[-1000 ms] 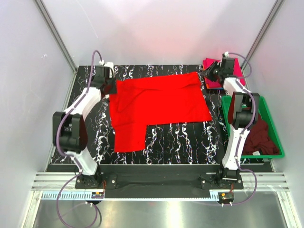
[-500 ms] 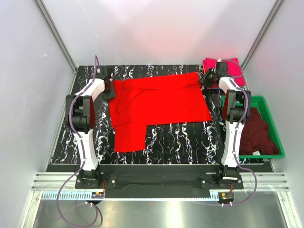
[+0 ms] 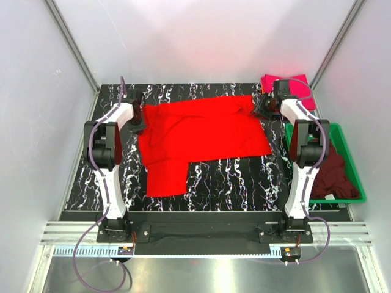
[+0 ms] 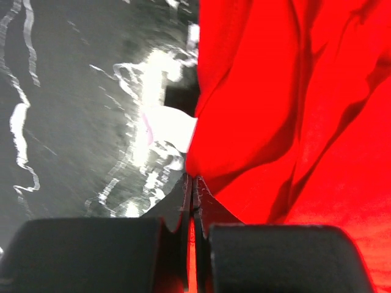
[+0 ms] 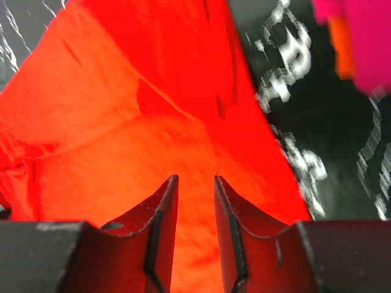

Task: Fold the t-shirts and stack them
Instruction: Fold the tshirt

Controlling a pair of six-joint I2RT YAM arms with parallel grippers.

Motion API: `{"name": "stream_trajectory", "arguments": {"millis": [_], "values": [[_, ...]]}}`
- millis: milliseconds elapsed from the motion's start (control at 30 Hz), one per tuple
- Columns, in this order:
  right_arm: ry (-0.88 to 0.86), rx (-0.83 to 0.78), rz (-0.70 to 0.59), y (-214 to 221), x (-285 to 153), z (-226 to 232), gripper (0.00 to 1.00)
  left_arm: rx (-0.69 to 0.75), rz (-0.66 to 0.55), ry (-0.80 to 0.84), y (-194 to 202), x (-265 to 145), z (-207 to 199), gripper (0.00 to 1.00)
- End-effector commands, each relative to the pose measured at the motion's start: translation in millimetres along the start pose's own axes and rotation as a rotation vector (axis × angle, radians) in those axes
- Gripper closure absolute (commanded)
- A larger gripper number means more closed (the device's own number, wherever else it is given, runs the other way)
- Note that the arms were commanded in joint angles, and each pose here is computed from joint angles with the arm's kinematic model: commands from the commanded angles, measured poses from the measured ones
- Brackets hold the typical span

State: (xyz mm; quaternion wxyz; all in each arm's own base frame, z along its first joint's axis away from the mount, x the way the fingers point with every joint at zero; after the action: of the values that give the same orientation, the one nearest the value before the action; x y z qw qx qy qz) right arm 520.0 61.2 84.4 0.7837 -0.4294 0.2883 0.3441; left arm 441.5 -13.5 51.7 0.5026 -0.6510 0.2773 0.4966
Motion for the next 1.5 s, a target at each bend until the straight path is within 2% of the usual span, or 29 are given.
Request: {"name": "stream_trajectory", "arguments": {"millis": [0,100,200,233,267,300,333,400,500,533,567,633,667,733,767,833,867,933,1033,1167,1300,1433,1467], "values": [[0.062,-0.051,-0.025,0.9,-42.4,0.5,0.62,-0.006,-0.025,-0.017,-25.2,11.0,17.5,1.00],[0.083,-0.056,-0.014,15.8,-47.4,-7.3,0.61,-0.027,-0.041,0.002,-43.7,16.7,29.6,1.00],[0.087,-0.021,0.048,35.5,-41.8,-13.9,0.62,-0.003,-0.067,0.067,-62.1,19.4,23.7,0.98],[0.088,-0.009,0.054,38.2,-41.9,-14.4,0.62,-0.007,-0.070,0.076,-66.8,18.5,23.4,0.92],[0.095,0.000,0.069,45.2,-40.9,-18.5,0.63,-0.014,-0.064,0.079,-68.7,12.5,24.9,0.81],[0.096,0.005,0.069,46.5,-42.4,-17.8,0.63,-0.014,-0.083,0.085,-73.7,5.0,23.5,0.56],[0.097,0.010,0.075,48.5,-42.7,-18.3,0.63,-0.013,-0.100,0.087,-76.1,-3.7,23.6,0.45],[0.086,0.015,0.099,53.7,-43.6,-17.2,0.63,-0.027,-0.149,0.063,-81.7,-33.3,31.0,0.39],[0.081,-0.010,0.151,69.9,-47.6,-7.1,0.63,-0.069,-0.142,-0.011,-65.6,-66.5,48.3,0.39],[0.080,-0.018,0.154,72.4,-49.4,-5.9,0.63,-0.085,-0.087,-0.035,-41.5,-60.6,55.5,0.40],[0.085,-0.014,0.164,78.3,-51.6,-7.9,0.63,-0.099,-0.100,-0.032,-35.2,-68.8,56.8,0.40],[0.078,-0.014,0.162,81.1,-59.3,-4.5,0.63,-0.135,-0.131,0.017,-19.9,-92.3,55.9,0.40],[0.088,-0.008,0.179,88.2,-60.8,-8.4,0.63,-0.127,-0.075,0.051,5.8,-84.6,50.4,0.40],[0.105,-0.002,0.186,94.4,-65.3,-10.5,0.62,-0.147,-0.057,0.087,23.6,-91.2,42.6,0.45],[0.119,0.001,0.206,104.0,-64.9,-14.9,0.63,-0.136,-0.003,0.128,44.9,-84.3,32.9,0.48],[0.141,0.012,0.212,110.8,-67.1,-19.8,0.64,-0.178,0.035,0.184,58.5,-84.3,25.2,0.53],[0.150,0.020,0.227,120.4,-67.8,-23.7,0.65,-0.159,0.077,0.272,75.4,-82.4,5.5,0.56],[0.142,0.025,0.215,124.0,-69.7,-24.0,0.68,-0.198,0.115,0.305,89.3,-75.6,-3.1,0.57],[0.161,0.045,0.237,139.7,-70.2,-32.0,0.70,-0.247,0.182,0.182,111.3,-56.8,11.3,0.58],[0.190,0.066,0.251,152.9,-73.0,-39.8,0.73,-0.274,0.169,0.017,115.8,-51.6,36.3,0.55],[0.289,0.073,0.259,165.2,-80.6,-56.1,0.84,-0.314,0.180,-0.127,122.8,-47.0,58.3,0.53],[0.306,0.067,0.252,166.1,-88.6,-57.9,0.85,-0.335,0.211,-0.258,130.7,-43.8,80.7,0.54],[0.297,0.063,0.241,162.5,-90.0,-55.2,0.82,-0.343,0.202,-0.261,126.5,-45.7,80.2,0.54]]}}
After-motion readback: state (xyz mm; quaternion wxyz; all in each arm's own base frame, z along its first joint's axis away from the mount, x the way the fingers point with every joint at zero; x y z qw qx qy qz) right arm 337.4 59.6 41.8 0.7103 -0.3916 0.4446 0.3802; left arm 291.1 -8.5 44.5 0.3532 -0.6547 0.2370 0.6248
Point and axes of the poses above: each gripper's point midway between its finger pads, its own x axis out along the fingers, its own z axis along the line the jaws close on, y = z × x, the point moved 3 cm from there along -x, back along the fingers, and after that the axes turned 6 degrees about -x, right-handed, at the moved point
